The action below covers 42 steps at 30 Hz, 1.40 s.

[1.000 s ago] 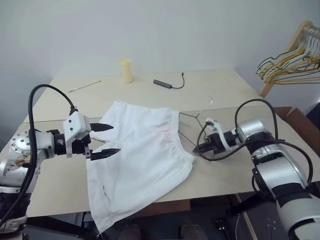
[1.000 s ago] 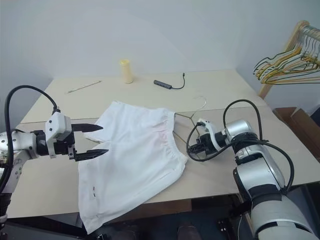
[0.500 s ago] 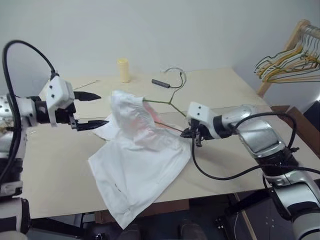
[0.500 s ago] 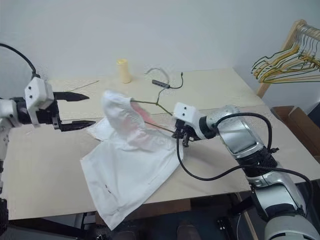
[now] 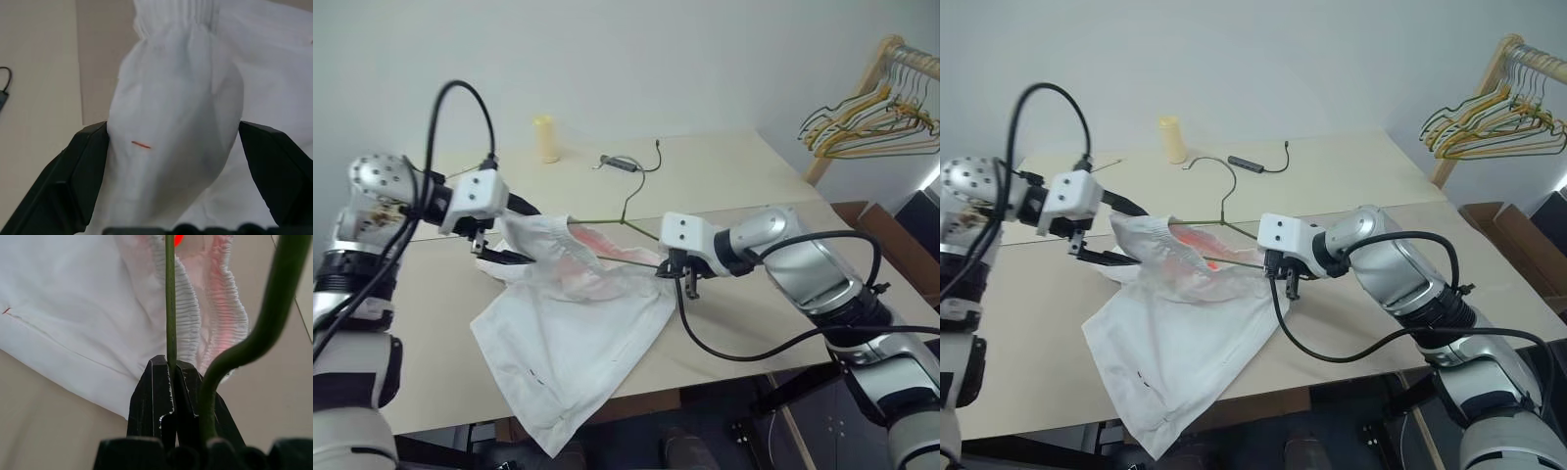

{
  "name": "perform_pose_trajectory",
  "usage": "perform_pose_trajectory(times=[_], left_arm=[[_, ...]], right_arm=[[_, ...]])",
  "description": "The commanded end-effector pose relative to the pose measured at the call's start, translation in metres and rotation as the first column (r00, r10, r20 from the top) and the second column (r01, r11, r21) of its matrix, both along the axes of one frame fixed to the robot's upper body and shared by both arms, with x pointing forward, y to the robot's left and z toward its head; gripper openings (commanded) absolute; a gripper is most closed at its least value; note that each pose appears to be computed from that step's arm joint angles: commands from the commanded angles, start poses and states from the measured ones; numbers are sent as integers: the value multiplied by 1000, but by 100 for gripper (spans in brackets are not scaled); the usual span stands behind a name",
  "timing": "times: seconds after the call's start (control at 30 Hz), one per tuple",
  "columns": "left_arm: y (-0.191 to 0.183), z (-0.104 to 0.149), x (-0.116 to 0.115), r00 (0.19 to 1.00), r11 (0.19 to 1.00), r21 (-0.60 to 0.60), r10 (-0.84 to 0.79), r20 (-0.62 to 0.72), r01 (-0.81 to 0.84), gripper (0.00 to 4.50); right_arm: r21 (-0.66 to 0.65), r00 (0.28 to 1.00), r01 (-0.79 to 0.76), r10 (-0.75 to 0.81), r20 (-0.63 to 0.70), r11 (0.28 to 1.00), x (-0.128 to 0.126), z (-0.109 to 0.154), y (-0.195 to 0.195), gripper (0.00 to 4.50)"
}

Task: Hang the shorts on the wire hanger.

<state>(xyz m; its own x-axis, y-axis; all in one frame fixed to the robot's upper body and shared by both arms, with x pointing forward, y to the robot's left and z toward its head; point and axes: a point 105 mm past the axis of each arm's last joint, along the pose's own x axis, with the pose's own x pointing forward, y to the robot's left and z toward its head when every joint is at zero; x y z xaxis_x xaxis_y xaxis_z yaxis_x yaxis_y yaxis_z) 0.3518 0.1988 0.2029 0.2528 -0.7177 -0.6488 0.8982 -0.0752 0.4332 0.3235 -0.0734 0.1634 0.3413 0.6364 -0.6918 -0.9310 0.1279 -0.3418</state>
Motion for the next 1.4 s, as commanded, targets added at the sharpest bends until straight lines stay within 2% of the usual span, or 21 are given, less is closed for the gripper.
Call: perform_pose_trajectory(times=[0.03,0.07,0.1,0.17,0.47,0.5,0.53,0.7,0.8,0.97,1.07,1.17,1.27,1.4], left_arm=[[-7,2,8,999,998,61,-25,33,23,446],[-10,1,11,999,998,64,-26,44,23,406],[-13,0,12,998,998,57,-31,47,28,388],[-17,0,15,998,999,34,-25,50,23,322],[-14,-3,12,1000,1000,-6,-14,20,14,20],[-13,-3,12,1000,1000,-18,-1,18,1,2],[-13,-2,13,1000,1000,-26,8,17,-7,2],[-9,-2,10,999,998,-55,31,-12,-31,0],[-3,-1,10,997,993,-94,75,-25,-77,0],[7,2,11,987,973,-165,155,-50,-161,0],[11,3,11,978,954,-217,196,-70,-207,0],[13,1,11,972,945,-230,221,-78,-233,0],[13,-1,11,970,943,-231,228,-82,-241,0],[13,0,11,969,942,-229,232,-83,-245,0]], right_arm=[[5,999,-28,28,46,1000,-2,14,5,0],[3,999,-27,27,46,1000,-2,14,5,0],[2,999,-24,24,47,1000,-2,14,5,0],[3,999,-16,16,46,1000,-1,14,4,0],[-13,998,0,1,63,1000,0,10,1,0],[-10,997,-1,2,71,1000,1,10,1,0],[-8,997,-2,3,78,1000,1,10,0,0],[-11,995,27,-26,99,1000,5,10,-11,152],[74,975,187,-195,107,980,20,27,-42,259],[266,870,435,-477,122,860,36,61,-112,441],[333,804,530,-587,93,780,28,58,-148,447],[386,792,567,-611,-10,728,14,34,-159,447],[435,824,542,-555,-110,719,3,4,-132,447],[501,857,509,-468,-216,700,1,-20,-82,447]])
